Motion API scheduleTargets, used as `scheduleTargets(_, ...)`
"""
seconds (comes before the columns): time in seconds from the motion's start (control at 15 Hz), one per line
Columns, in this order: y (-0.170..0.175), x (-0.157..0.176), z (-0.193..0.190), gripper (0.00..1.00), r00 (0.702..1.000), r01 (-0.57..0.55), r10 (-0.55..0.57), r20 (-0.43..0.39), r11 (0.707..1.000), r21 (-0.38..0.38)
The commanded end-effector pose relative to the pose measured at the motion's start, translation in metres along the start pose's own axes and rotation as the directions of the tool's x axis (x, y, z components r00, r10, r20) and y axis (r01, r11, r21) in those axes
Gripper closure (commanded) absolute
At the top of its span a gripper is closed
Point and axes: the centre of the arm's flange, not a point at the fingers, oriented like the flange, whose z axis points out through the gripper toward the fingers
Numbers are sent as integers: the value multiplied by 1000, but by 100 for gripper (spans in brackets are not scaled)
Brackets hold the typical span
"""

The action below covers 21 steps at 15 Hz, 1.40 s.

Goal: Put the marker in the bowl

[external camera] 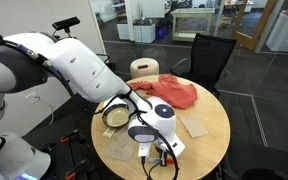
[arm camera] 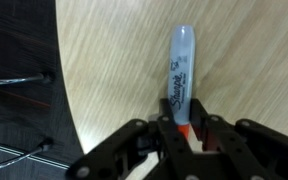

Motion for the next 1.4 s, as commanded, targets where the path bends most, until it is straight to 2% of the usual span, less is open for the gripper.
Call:
scheduleTargets(0.0,-4,0,-16,94,1000,-5,5,-12,1000,22)
scheduleTargets(0.4,-22,-20,-73,94,998,31,-29,-58,999,32)
scheduleTargets(0.6,-39,-39,-106,94,994,85,-83,-71,996,39)
scheduleTargets(1.0,-83,-108,-165,94,975,212,-207,-82,976,53)
scheduleTargets(1.33,-131,-169,-188,94,932,360,-356,-62,932,53)
